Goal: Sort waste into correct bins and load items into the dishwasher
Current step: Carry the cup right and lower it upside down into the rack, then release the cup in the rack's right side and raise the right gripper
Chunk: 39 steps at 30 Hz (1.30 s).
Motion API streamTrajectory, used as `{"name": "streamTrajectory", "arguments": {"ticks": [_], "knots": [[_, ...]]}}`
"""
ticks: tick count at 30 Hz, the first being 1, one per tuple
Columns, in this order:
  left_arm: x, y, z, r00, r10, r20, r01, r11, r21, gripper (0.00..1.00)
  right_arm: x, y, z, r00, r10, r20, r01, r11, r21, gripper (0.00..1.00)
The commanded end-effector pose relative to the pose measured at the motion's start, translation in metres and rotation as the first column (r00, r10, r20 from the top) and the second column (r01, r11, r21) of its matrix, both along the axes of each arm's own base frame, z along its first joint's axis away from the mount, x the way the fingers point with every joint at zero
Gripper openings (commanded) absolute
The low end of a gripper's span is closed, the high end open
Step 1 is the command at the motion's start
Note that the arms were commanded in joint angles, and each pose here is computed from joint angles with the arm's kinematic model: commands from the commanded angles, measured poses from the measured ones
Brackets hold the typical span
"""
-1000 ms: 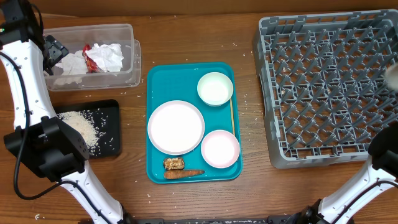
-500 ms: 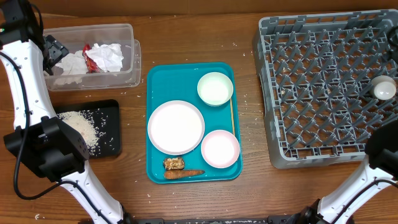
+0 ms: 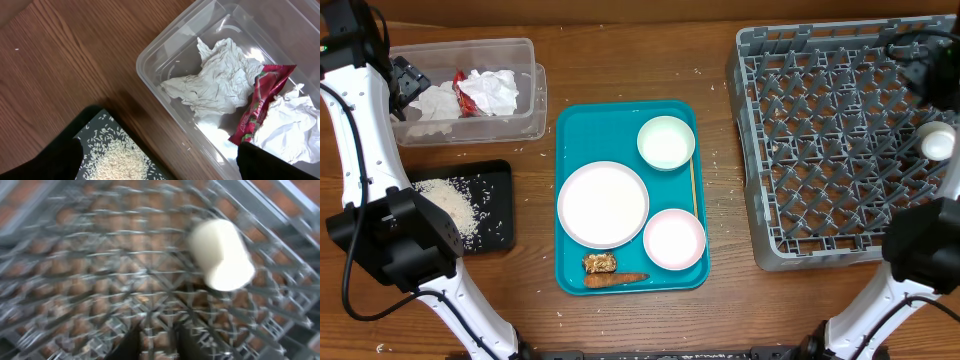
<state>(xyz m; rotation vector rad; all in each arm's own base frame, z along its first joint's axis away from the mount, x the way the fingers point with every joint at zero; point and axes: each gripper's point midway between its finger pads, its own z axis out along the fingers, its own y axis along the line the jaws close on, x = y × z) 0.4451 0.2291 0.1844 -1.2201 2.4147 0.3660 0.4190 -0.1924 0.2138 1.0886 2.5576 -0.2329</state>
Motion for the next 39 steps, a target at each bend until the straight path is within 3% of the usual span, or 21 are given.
{"name": "streamTrajectory", "arguments": {"ticks": [1,5,7,19,39], "knots": [[-0.003,0.001,0.02,0.999,0.021,0.049,-0.022,1.0,0.011,1.0,-0.03,-0.042,-0.023,0.983,-0.181,-0.033,0.182,0.983,0.026,0.05],[-0.003,0.001,0.02,0.999,0.021,0.049,-0.022,1.0,0.011,1.0,-0.026,-0.034,-0.047,0.999,-0.049,-0.004,0.049,0.98,0.192,0.04],[-0.003,0.001,0.02,0.999,0.021,0.049,-0.022,1.0,0.011,1.0,-0.031,-0.037,-0.059,0.998,-0.056,-0.015,0.058,0.973,0.222,0.04],[-0.003,0.001,0.02,0.999,0.021,0.049,-0.022,1.0,0.011,1.0,-0.033,-0.056,-0.094,0.994,-0.102,-0.036,0.107,0.974,0.201,0.04],[-0.003,0.001,0.02,0.999,0.021,0.049,-0.022,1.0,0.011,1.0,-0.027,-0.078,-0.092,0.991,-0.131,-0.013,0.132,0.987,0.097,0.04]]}}
